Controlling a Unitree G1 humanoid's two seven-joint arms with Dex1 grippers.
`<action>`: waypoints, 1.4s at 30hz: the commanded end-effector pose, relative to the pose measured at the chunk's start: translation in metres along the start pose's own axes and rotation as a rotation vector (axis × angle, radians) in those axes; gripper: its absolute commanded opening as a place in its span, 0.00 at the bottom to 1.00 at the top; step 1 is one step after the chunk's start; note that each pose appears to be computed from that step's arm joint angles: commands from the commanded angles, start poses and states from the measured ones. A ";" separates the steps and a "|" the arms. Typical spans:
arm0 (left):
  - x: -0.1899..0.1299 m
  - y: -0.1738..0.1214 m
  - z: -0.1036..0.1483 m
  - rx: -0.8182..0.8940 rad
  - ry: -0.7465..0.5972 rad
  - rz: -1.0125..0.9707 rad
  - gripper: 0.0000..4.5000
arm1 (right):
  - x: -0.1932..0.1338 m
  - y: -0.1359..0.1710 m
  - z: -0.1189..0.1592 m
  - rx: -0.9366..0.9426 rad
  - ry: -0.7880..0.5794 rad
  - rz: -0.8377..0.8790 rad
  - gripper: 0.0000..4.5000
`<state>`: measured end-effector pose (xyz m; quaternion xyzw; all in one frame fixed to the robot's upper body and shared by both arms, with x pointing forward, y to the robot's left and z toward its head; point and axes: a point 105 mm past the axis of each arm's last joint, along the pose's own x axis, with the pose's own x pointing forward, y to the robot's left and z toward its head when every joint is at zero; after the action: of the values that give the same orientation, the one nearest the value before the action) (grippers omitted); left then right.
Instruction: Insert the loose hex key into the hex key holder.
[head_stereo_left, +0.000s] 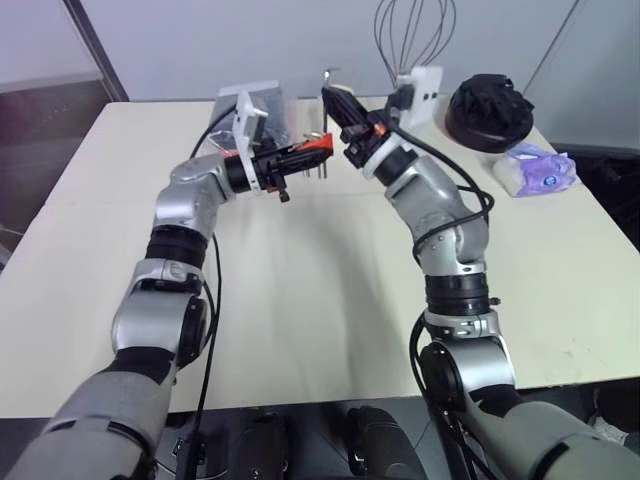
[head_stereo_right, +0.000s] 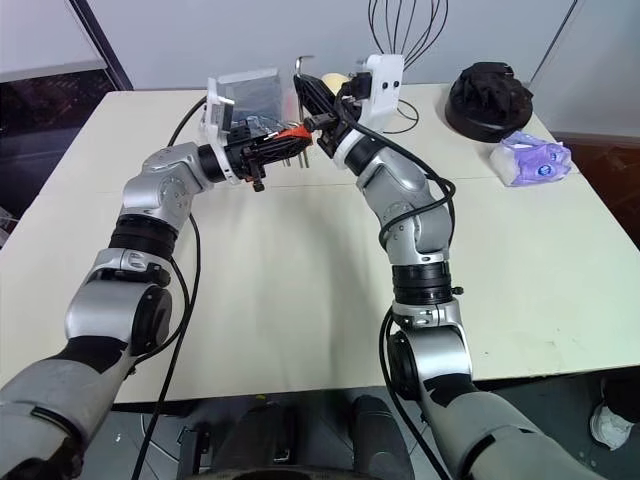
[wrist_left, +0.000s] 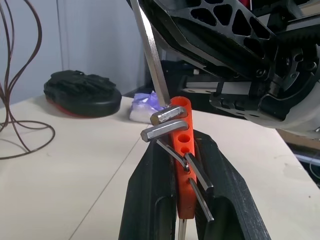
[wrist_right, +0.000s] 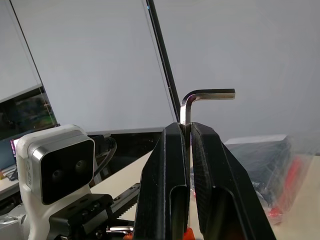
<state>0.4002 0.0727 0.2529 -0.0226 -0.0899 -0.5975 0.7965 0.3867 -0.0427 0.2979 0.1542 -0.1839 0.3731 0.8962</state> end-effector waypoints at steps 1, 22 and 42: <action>-0.001 0.003 0.022 0.065 -0.039 0.011 0.00 | 0.001 0.007 0.015 -0.020 -0.056 0.028 0.00; -0.006 0.007 0.012 0.074 -0.001 0.033 0.00 | 0.004 0.010 0.022 -0.020 -0.078 0.040 0.00; -0.005 0.009 0.021 0.079 -0.035 0.045 0.00 | 0.001 0.007 0.009 -0.015 -0.041 0.036 0.00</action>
<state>0.4085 0.0833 0.2424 -0.0136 -0.0781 -0.5727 0.8159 0.3857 -0.0411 0.2979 0.1573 -0.1839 0.3800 0.8928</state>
